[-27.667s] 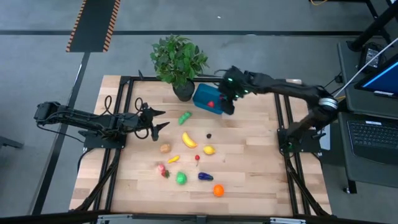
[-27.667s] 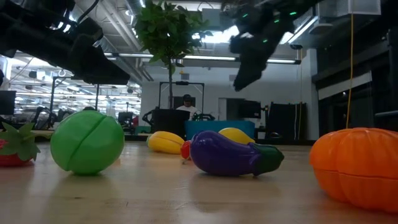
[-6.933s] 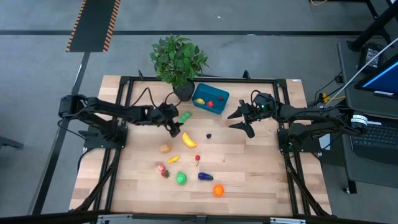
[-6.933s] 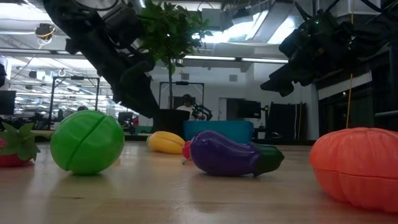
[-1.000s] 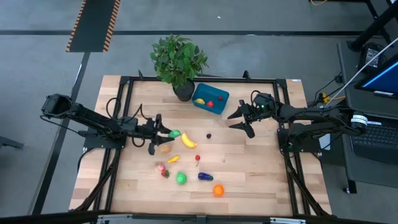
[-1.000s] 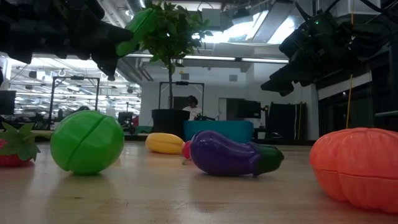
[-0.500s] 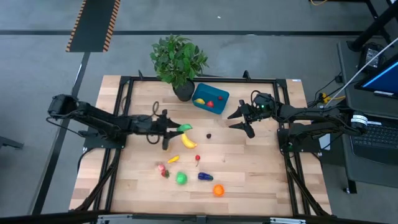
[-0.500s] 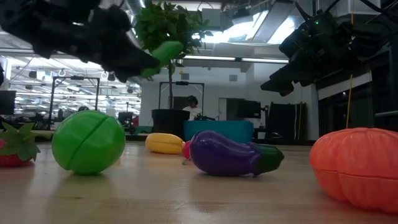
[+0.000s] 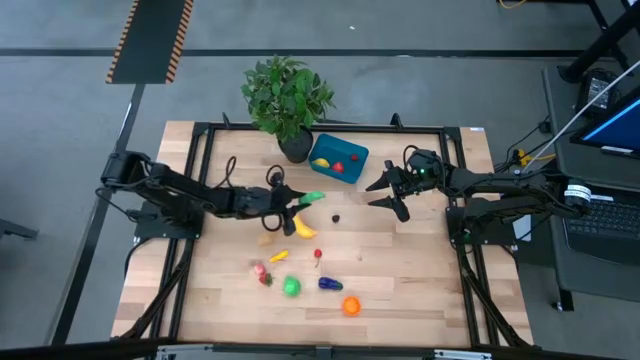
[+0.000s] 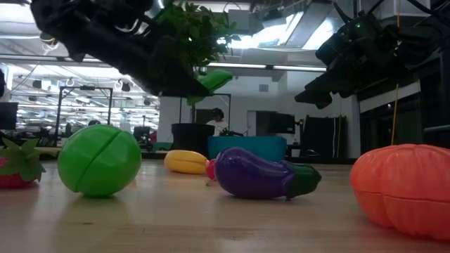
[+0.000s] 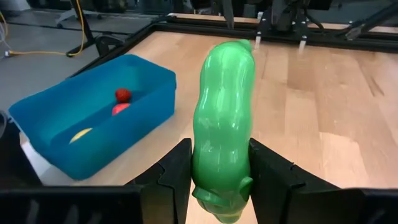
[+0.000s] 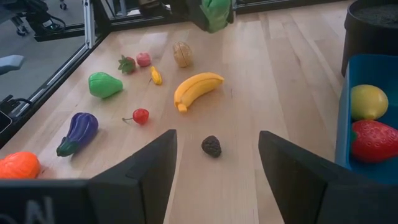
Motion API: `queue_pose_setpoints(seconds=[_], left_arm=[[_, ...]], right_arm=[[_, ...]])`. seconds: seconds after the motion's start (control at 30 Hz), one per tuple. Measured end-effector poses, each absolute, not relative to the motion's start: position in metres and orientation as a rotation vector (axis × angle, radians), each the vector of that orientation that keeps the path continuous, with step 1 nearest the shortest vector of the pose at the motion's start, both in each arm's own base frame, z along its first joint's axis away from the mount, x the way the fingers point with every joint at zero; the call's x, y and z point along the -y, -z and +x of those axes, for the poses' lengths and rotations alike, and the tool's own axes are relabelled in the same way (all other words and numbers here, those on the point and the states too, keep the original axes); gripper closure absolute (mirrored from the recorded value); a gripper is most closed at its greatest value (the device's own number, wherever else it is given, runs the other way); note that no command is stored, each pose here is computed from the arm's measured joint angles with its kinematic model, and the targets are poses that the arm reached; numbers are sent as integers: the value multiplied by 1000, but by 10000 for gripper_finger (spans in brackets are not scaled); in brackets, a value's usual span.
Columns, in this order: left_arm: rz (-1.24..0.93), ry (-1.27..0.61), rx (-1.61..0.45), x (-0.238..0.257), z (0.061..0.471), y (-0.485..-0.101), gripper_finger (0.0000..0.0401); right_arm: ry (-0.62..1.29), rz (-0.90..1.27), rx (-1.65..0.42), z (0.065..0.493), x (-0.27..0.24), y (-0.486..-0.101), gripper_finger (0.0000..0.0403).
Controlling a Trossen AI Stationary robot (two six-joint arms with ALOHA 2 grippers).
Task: Pick and placing Produce into tupperware
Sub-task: Put the green peas into the blue container
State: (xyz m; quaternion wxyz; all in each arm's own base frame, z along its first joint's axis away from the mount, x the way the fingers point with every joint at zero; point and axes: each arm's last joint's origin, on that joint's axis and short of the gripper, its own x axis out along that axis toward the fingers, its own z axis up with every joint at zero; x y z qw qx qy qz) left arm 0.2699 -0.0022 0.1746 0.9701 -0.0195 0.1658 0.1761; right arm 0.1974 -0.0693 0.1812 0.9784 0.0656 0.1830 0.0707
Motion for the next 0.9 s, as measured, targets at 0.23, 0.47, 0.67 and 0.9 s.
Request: queue_pose_setpoints(seconds=[0.23, 0.47, 0.67, 0.9], left_arm=[[-17, -405, -464, -8, 288, -177, 282], [7, -439, -542, -25, 313, -184, 282], [27, -494, -559, -40, 333, -183, 282], [50, -597, -565, -51, 346, -180, 282]], right_arm=[[-142, 132, -368, 197, 69, -181, 175], [-142, 132, -369, 197, 69, -181, 175], [-142, 133, -370, 197, 69, -181, 175], [-142, 133, -371, 197, 69, -181, 175]])
